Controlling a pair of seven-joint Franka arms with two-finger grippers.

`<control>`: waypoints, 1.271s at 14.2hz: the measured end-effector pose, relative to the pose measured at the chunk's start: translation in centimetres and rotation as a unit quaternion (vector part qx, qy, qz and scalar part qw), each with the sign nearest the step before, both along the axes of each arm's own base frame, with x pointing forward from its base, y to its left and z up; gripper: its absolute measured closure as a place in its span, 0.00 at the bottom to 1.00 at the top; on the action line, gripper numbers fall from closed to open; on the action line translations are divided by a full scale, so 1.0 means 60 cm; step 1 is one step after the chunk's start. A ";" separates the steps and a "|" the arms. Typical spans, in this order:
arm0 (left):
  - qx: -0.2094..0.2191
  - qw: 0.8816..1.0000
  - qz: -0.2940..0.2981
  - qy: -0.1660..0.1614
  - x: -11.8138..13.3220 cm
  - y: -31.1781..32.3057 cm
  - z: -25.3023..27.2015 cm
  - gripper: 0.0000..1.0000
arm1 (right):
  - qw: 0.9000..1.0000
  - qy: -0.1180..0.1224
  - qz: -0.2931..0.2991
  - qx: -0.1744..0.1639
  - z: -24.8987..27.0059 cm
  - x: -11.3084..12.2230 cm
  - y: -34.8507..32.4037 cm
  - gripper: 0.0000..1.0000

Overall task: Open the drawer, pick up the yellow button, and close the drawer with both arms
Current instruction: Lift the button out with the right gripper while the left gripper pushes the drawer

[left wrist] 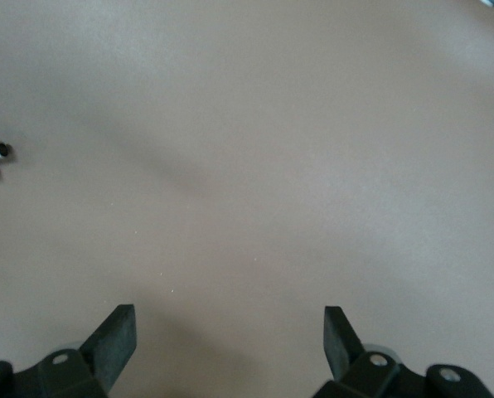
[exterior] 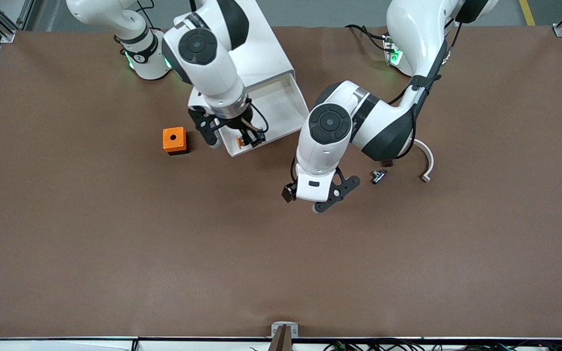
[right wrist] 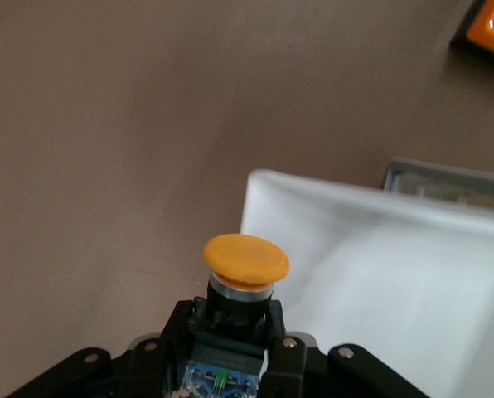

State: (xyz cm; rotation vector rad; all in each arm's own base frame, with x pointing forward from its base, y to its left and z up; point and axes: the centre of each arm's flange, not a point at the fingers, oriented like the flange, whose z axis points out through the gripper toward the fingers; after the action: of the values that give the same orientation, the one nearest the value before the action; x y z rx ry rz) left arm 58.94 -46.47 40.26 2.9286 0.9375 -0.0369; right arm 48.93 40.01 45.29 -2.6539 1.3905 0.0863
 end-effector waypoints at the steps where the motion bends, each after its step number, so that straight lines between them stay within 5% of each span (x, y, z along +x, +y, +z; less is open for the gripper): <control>1: -0.002 1.000 -0.005 0.004 -0.008 -0.008 -0.003 0.00 | 1.000 -0.003 0.018 -0.001 0.014 0.020 -0.025 0.61; 7: -0.013 0.999 -0.039 0.033 -0.074 -0.075 -0.024 0.00 | 0.989 -0.006 0.148 -0.016 0.068 0.149 -0.275 0.61; 13: 0.001 0.996 -0.070 0.050 -0.131 -0.119 -0.036 0.00 | 0.957 -0.007 0.288 -0.012 0.037 0.218 -0.612 0.61; 18: 0.025 0.992 -0.104 0.073 -0.197 -0.163 -0.045 0.00 | 0.927 0.002 0.374 -0.028 -0.097 0.253 -0.781 0.61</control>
State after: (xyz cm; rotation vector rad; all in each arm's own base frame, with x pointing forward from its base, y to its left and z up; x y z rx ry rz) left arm 47.09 -56.25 37.58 3.0920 0.6541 -0.2463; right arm 64.09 -6.86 39.44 -3.0630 0.3083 0.1315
